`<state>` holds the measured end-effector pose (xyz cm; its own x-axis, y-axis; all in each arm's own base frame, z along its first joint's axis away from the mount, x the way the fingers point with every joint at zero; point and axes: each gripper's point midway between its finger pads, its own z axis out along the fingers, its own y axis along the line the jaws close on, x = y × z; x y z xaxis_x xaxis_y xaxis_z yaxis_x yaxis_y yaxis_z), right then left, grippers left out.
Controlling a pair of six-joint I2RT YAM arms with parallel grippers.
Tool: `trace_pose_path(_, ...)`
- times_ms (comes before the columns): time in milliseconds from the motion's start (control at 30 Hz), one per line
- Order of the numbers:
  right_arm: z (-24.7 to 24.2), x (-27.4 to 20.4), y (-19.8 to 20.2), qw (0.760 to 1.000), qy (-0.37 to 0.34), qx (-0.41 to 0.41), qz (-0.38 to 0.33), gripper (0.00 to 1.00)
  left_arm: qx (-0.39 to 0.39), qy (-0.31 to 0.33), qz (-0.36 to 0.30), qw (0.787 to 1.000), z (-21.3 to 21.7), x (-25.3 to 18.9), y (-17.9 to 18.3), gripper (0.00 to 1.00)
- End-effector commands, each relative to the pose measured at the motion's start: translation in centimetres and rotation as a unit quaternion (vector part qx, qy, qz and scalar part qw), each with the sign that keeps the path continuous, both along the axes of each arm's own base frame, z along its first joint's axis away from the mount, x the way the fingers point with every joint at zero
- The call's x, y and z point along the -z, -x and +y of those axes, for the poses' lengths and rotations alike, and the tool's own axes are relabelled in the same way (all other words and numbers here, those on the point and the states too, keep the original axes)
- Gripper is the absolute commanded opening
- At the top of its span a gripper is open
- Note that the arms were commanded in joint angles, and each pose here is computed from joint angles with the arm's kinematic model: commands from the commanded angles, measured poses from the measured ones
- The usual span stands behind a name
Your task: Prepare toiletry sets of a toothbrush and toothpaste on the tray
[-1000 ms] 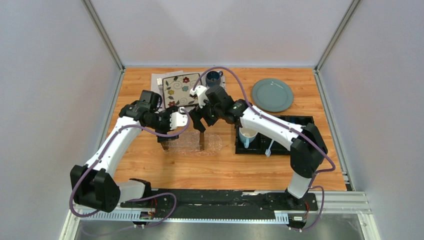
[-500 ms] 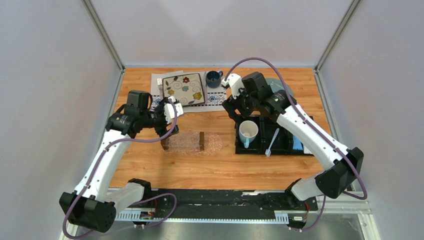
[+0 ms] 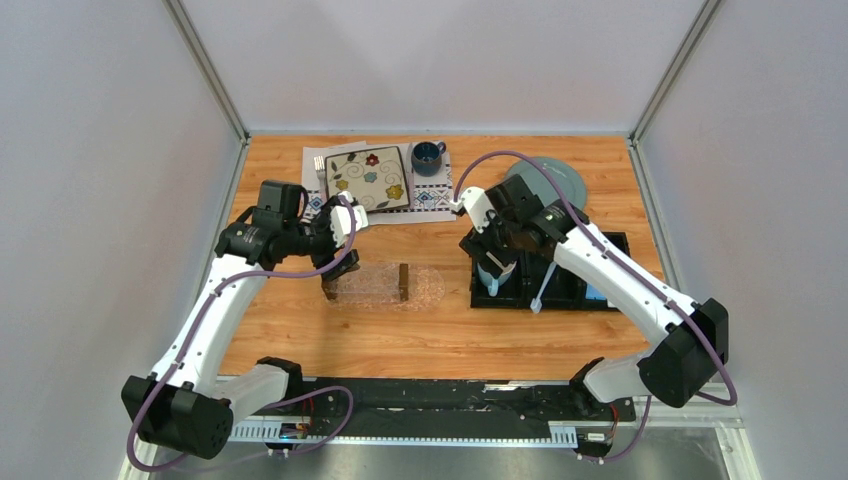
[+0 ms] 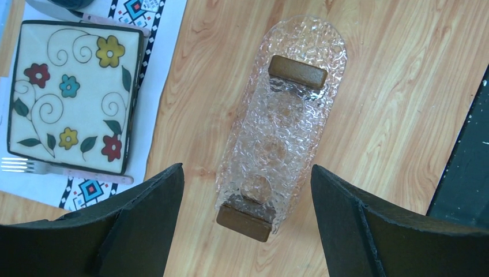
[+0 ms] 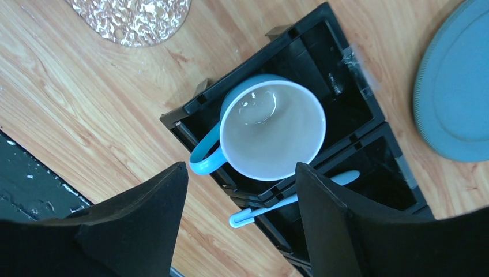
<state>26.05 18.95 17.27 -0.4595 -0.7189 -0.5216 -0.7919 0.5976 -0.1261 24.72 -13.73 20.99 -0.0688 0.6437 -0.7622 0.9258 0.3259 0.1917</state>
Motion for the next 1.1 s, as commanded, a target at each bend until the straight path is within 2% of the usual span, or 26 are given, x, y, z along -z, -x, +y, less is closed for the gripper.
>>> trace_pose_path(0,0.1,0.8,-0.1,1.0,-0.004,0.007,0.0,0.72,0.007,0.018,0.017,1.0,-0.5,-0.2,0.6,0.88)
trace_pose_path(433,0.8,5.3,-0.8,0.999,0.017,0.006,0.035,0.67,0.01,0.011,0.028,0.999,-0.4,0.7,0.8,0.88)
trace_pose_path(700,0.6,7.6,-0.8,0.998,0.041,-0.009,0.054,0.54,0.014,0.005,0.026,1.0,-0.2,0.9,1.1,0.87)
trace_pose_path(1000,-0.5,8.5,-1.2,0.995,0.08,-0.04,0.035,0.42,0.017,0.002,0.032,0.999,-0.2,1.3,1.0,0.87)
trace_pose_path(1067,-0.5,8.6,-1.3,0.995,0.083,-0.044,0.034,0.36,0.017,0.003,0.033,0.999,-0.3,1.3,0.9,0.87)
